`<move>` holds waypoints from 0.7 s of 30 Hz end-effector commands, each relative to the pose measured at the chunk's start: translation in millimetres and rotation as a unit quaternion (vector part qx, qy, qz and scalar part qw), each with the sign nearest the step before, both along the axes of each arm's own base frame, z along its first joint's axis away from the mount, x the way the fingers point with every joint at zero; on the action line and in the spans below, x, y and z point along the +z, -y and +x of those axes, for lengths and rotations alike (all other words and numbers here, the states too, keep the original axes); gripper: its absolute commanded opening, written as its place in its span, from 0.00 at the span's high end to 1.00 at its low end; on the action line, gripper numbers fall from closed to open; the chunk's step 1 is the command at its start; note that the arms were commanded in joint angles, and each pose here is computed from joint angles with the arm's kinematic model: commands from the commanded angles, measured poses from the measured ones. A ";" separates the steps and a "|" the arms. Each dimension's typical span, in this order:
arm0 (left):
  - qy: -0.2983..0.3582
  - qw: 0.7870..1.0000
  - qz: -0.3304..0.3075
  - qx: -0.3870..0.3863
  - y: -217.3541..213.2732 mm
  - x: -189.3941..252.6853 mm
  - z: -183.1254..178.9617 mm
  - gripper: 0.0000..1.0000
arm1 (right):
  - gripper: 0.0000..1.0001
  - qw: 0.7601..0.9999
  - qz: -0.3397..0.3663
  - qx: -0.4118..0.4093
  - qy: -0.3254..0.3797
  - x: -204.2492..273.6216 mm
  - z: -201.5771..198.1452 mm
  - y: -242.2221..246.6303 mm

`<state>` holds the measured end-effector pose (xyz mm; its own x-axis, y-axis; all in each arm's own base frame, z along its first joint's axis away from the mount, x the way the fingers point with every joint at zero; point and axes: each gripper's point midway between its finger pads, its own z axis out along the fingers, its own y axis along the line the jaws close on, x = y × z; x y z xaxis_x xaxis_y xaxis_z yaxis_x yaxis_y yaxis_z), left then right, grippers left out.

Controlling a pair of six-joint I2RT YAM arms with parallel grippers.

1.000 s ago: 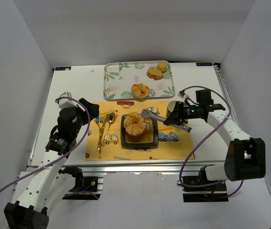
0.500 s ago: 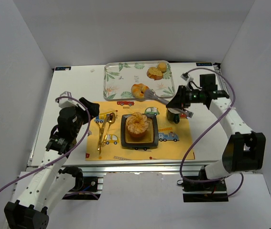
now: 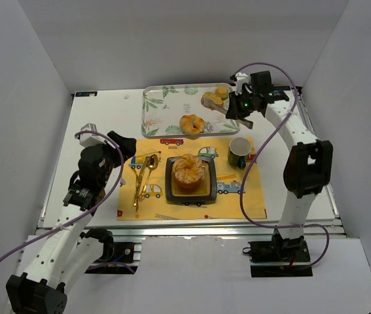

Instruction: Place the bread

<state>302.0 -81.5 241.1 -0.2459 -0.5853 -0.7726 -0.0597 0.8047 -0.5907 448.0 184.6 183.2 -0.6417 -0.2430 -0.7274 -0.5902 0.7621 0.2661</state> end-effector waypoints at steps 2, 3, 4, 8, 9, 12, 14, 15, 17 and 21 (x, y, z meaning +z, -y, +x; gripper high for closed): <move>0.020 1.000 -0.013 0.008 -1.3 8.9 4.7 0.08 | 0.79 0.986 -0.118 -0.019 0.115 17.8 70.8 33.9; 0.020 1.000 -0.013 0.010 -1.7 8.1 5.3 0.08 | 0.78 0.982 -0.140 0.001 0.125 15.4 75.9 36.2; 0.021 1.000 -0.015 0.012 -1.7 7.6 6.6 0.08 | 0.77 0.978 -0.145 0.007 0.151 31.1 87.4 34.5; 0.017 1.000 -0.014 0.013 -0.9 4.1 11.5 0.08 | 0.74 0.967 -0.186 0.054 0.167 9.2 111.2 34.2; 0.012 1.000 -0.012 0.013 -0.1 0.6 13.7 0.08 | 0.73 0.964 -0.195 0.069 0.165 -3.0 115.0 32.8; 0.011 1.000 -0.009 0.012 1.0 0.6 17.3 0.08 | 0.71 0.963 -0.192 0.082 0.171 -2.9 120.0 27.8; 0.008 1.000 -0.008 0.012 1.3 -1.9 19.7 0.08 | 0.68 0.963 -0.188 0.087 0.171 -8.8 122.2 25.0; 0.005 1.000 -0.007 0.012 1.9 -3.5 21.6 0.08 | 0.67 0.964 -0.186 0.090 0.169 -11.4 122.3 23.2; 0.004 1.000 -0.007 0.010 2.9 -4.3 23.6 0.08 | 0.65 0.965 -0.178 0.096 0.165 -17.0 122.0 18.2; -0.003 1.000 -0.004 0.009 4.5 -8.6 28.5 0.08 | 0.59 0.967 -0.171 0.097 0.161 -22.6 122.7 11.5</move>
